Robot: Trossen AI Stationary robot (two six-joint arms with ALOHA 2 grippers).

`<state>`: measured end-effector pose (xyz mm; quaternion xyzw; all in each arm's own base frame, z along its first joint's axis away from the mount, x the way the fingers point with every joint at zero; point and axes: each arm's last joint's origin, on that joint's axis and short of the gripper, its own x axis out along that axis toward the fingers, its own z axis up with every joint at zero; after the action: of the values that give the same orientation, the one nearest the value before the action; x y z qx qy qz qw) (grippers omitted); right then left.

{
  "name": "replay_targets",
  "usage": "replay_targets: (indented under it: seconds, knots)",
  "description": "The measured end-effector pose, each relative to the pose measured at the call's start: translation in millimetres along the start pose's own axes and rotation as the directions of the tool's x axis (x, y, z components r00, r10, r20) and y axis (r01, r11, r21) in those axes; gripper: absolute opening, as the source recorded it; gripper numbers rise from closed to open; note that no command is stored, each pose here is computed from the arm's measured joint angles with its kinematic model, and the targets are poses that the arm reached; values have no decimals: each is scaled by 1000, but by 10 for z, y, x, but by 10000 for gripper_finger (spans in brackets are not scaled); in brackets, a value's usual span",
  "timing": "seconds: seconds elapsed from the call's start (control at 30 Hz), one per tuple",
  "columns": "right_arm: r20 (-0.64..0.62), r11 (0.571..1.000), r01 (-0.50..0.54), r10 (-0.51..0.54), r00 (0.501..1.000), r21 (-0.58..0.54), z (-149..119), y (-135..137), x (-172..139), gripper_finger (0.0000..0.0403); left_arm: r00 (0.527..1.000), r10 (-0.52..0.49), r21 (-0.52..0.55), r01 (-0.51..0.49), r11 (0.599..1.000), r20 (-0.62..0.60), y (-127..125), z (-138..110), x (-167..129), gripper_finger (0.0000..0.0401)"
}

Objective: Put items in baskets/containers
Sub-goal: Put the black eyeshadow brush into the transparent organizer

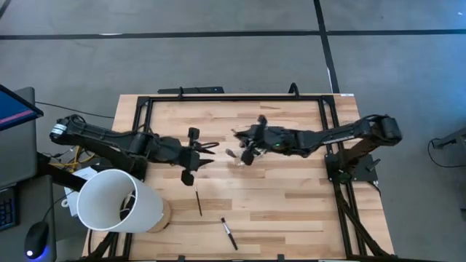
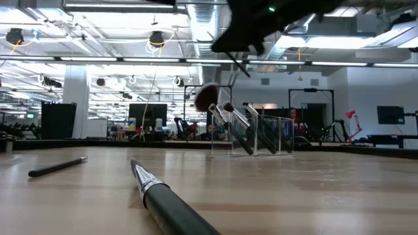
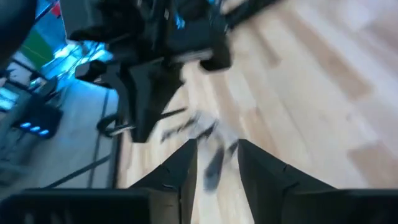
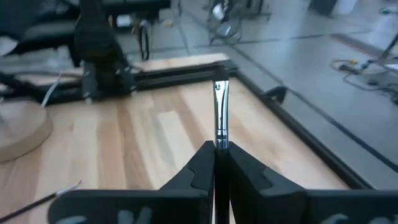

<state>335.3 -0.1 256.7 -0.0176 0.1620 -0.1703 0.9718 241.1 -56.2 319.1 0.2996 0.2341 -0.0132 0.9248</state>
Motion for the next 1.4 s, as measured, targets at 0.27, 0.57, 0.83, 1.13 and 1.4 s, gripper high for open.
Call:
replay_targets:
  seconds: [0.27, 0.57, 0.83, 1.13, 1.4]
  knots:
    - [162, 995, 57, -69, 984, 80, -437, -249, -392, 21, 969, -35, -163, 77, 984, 243, 45, -203, 241, 82]
    - [170, 990, 100, -116, 979, 102, -787, -349, -529, 14, 866, 197, -373, -13, 928, 460, -69, -707, 286, 60]
    - [150, 977, 159, -180, 972, 138, -934, -464, -483, 9, 800, 298, -494, -2, 869, 521, -30, -904, 126, 57]
    - [237, 968, 170, -212, 948, 186, -1232, -562, -569, 13, 787, 240, -517, 115, 848, 569, -70, -982, 49, 57]
    - [251, 971, 133, -182, 951, 200, -1365, -614, -404, 26, 803, 243, -526, 100, 845, 544, -93, -1059, 69, 57]
